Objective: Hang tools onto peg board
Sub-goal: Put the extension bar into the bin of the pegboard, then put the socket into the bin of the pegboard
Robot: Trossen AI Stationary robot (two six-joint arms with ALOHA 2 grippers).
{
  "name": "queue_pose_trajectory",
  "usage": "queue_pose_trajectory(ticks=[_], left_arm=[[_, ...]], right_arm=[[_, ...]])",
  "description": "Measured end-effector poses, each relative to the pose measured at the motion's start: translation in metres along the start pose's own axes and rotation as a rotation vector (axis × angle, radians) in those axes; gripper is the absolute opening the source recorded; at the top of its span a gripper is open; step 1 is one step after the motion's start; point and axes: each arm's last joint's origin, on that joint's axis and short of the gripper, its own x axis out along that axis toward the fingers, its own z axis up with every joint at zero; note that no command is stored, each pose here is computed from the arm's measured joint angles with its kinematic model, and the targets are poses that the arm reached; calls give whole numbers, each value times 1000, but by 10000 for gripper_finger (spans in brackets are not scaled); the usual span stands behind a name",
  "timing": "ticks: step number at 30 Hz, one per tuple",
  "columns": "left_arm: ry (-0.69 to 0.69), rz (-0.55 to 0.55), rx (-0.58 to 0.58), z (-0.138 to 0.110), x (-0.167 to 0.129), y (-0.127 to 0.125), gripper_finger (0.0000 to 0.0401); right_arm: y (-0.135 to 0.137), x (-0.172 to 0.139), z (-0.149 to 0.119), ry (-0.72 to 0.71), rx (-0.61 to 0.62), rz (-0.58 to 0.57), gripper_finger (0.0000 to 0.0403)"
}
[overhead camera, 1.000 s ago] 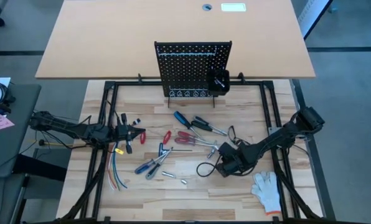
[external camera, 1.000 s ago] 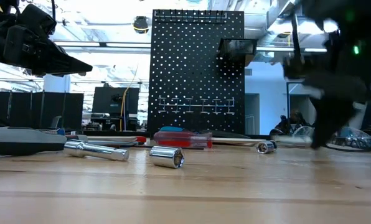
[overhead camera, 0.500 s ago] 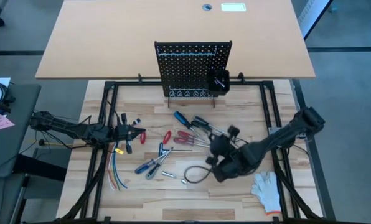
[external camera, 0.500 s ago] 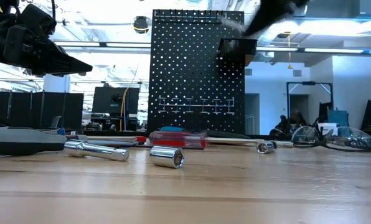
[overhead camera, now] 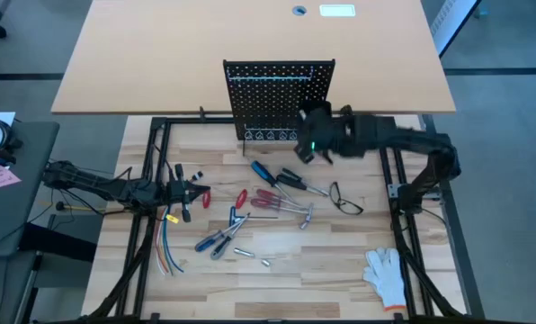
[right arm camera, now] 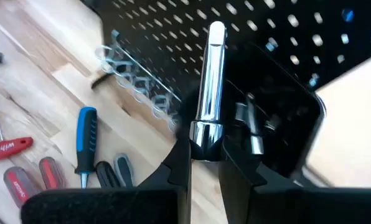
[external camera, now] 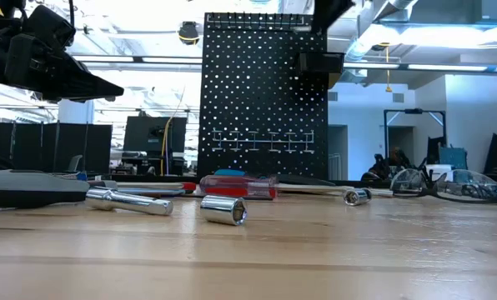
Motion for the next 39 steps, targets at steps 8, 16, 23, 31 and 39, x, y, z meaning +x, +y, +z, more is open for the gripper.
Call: queue_pose_trajectory(ticks=[8, 16, 23, 31, 39], left_arm=[[0, 0, 0, 0, 0, 0, 0], [0, 0, 0, 0, 0, 0, 0], [0, 0, 0, 0, 0, 0, 0], [0, 0, 0, 0, 0, 0, 0], [0, 0, 0, 0, 0, 0, 0]], right_arm=[[-38, 28, 14, 153, 95, 39, 53], [-47, 37, 16, 219, 107, 95, 61], [-46, 38, 17, 210, 67, 104, 95], [-46, 39, 17, 203, 31, 102, 148], [-43, 16, 21, 50, -34, 126, 166]])
